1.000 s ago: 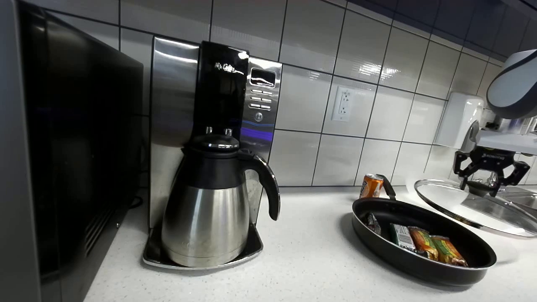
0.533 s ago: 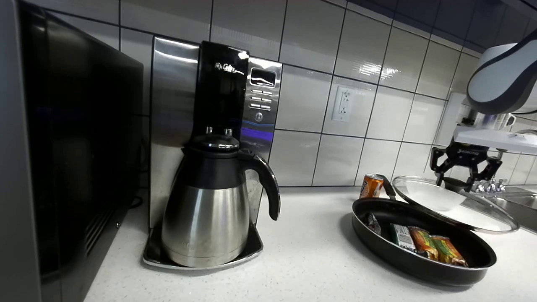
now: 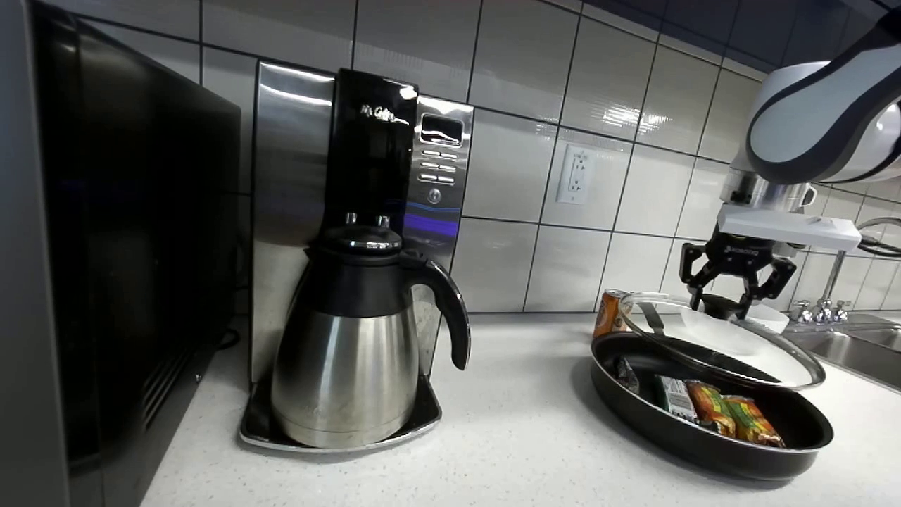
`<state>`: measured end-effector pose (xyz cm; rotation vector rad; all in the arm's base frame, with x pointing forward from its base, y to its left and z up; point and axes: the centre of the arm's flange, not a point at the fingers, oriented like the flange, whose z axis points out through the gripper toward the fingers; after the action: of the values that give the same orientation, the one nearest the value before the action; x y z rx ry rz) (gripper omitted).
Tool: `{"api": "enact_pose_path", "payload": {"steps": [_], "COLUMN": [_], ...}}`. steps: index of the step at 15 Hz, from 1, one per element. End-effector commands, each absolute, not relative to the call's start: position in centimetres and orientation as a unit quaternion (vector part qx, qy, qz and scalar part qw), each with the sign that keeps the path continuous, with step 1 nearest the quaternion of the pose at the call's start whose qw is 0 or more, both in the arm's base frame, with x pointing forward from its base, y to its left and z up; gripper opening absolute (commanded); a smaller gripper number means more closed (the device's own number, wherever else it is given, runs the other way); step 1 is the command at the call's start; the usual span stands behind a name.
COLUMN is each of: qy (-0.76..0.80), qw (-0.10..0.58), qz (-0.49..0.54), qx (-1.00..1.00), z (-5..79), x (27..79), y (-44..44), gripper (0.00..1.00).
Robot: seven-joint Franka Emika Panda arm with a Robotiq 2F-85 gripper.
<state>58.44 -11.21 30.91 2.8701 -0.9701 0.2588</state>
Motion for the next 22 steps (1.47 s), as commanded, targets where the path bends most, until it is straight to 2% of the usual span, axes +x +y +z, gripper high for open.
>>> {"api": "enact_pose_path", "payload": {"steps": [1,14,22], "qy": [-0.314,-0.261,-0.236], "qw": [0.054,0.05,0.059], "qz": [0.087,0.056,0.035], "qx": [0.944,0.962,0.969], "z": [33.6,34.7,32.7], "x": [58.5,56.2,54.2], "y": [-8.8,-3.0,-1.3], "gripper": [0.39,0.39,0.39]}}
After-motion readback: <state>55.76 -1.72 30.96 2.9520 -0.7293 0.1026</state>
